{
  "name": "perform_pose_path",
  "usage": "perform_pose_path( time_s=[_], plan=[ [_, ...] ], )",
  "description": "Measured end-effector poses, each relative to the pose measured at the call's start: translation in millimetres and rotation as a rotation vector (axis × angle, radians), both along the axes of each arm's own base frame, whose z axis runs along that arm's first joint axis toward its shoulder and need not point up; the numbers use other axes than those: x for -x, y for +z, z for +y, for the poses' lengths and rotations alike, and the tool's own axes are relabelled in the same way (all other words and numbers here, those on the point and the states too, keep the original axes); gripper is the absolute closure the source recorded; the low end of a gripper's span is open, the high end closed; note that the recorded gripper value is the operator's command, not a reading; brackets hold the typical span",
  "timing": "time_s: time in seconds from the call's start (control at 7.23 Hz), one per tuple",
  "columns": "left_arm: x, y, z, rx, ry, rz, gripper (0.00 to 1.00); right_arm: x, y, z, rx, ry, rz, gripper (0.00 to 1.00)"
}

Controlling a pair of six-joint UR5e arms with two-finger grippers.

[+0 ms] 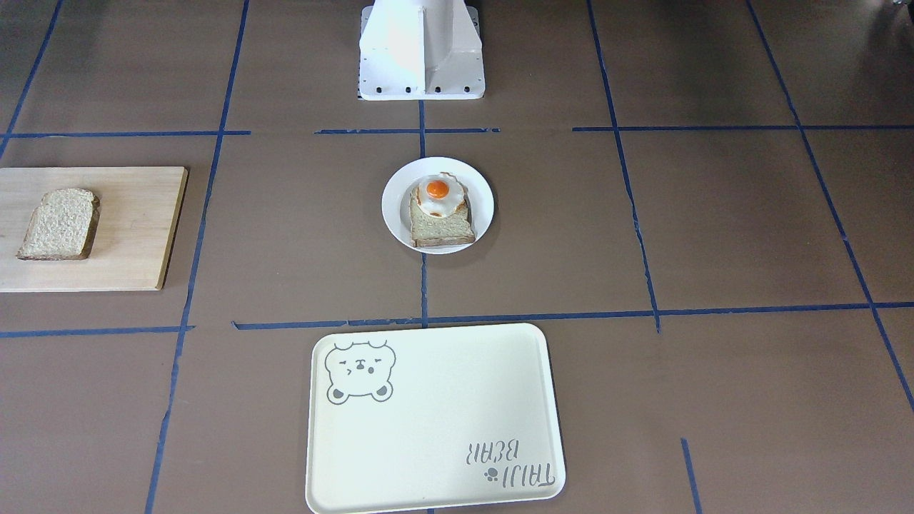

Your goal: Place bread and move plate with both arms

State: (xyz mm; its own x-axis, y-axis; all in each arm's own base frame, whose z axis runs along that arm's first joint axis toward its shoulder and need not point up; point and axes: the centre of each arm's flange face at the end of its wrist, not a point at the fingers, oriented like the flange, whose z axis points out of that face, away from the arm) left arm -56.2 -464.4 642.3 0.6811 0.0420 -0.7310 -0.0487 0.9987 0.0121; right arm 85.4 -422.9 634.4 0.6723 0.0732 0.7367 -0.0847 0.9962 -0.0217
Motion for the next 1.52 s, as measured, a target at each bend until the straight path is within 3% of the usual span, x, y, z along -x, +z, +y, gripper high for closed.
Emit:
perform_pose_path(
  time_s=[0.69, 0.97, 1.52],
  plan=[
    [3.4, -6.7, 0.4, -0.022, -0.001, 0.002, 0.0, 2.7, -22.7, -28.0, -0.05, -0.01, 0.0, 0.0],
    [3.7, -10.0, 0.2, -0.028, -0.002, 0.002, 0.0, 15.5, -24.6, -32.8, -0.035, -0.013, -0.009, 0.0],
    [4.4, -22.4, 5.3, -0.046, -0.007, 0.002, 0.0, 84.5, -0.4, 8.0, -0.015, 0.068, -0.045, 0.0]
  ],
)
